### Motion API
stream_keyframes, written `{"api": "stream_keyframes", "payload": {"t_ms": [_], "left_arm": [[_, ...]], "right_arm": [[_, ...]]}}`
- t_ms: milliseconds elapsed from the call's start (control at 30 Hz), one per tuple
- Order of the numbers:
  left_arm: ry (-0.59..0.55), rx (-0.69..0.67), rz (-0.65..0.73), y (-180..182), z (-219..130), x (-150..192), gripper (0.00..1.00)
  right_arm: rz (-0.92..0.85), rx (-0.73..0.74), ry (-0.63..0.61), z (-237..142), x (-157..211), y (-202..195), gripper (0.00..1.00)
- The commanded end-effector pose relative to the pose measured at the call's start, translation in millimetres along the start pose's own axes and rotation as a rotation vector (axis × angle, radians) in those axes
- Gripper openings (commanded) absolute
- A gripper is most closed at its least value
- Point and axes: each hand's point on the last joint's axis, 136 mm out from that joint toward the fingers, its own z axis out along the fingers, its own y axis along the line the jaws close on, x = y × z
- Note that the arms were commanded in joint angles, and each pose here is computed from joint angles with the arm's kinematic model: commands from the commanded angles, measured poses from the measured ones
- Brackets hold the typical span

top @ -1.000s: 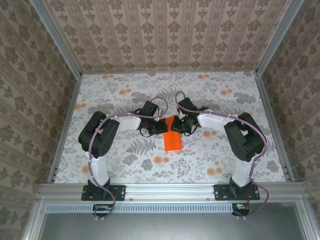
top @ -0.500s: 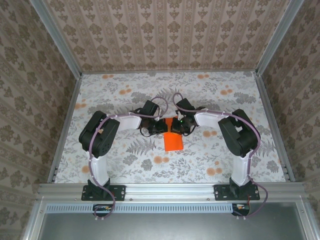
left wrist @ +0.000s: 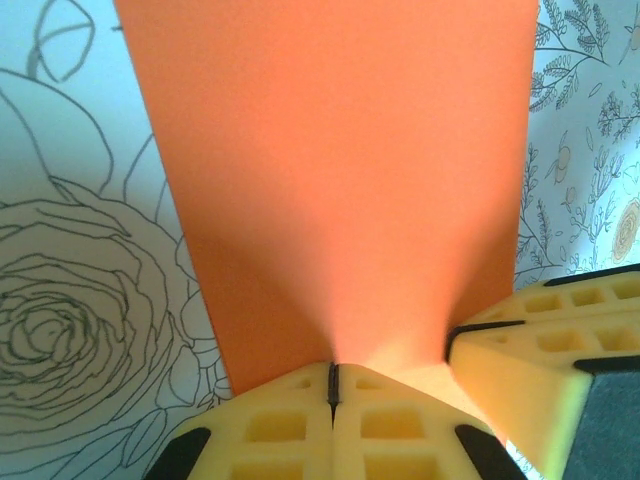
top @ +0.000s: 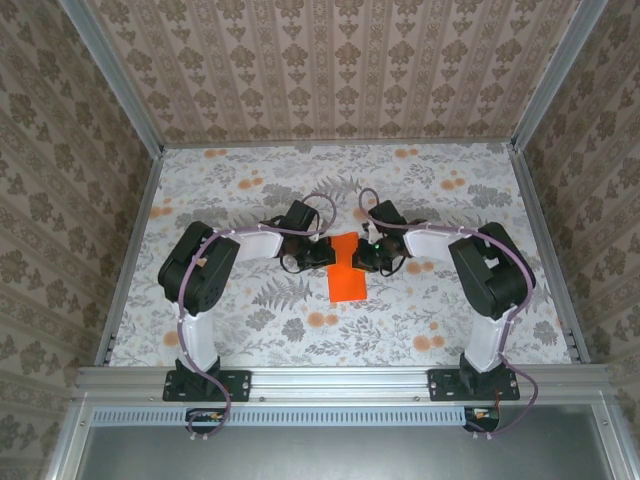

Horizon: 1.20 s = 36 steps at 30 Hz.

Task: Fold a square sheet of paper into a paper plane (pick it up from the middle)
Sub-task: Fold the square sheet of paper in half at the center of the table.

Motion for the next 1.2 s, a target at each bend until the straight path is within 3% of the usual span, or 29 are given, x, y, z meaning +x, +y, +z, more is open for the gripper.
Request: {"api": "stream_keyframes", "payload": {"t_ms": [0,100,267,500,700,833,1033,1167], "left_arm": [[0.264,-0.427,-0.162,124.7,14.3,95.1,0.00],[0.262,-0.416,-0.153,122.0,15.3,92.7,0.00],[0.261,-0.398,-0.137,117.7,16.0,90.8,0.00],[0.269,-0.401,-0.141,118.5,17.5,92.6,0.00],[0.268,-0.403,-0.142,119.1,16.5,93.8,0.00],[0.274,-0.407,-0.148,121.7,17.5,96.7,0.00],[0.279,-0.413,-0.154,125.2,17.7,99.9,0.00],[0.275,-0.407,-0.146,122.3,18.3,96.1,0.00]], "right_arm": [[0.019,0.083,0.027,-9.5,14.7,-32.9,0.00],[0.013,0.058,-0.010,-23.6,2.6,-28.8,0.00],[-0.078,-0.058,-0.101,-47.5,-18.0,17.8,0.00],[-0.117,-0.136,-0.026,-11.0,-19.7,49.3,0.00],[-0.090,-0.132,-0.008,10.5,-21.2,34.7,0.00],[-0.035,-0.093,-0.022,15.5,-22.2,0.5,0.00],[0.051,-0.051,-0.126,-9.3,-42.1,-41.5,0.00],[-0.004,-0.071,-0.197,-33.7,-57.6,-17.8,0.00]]}}
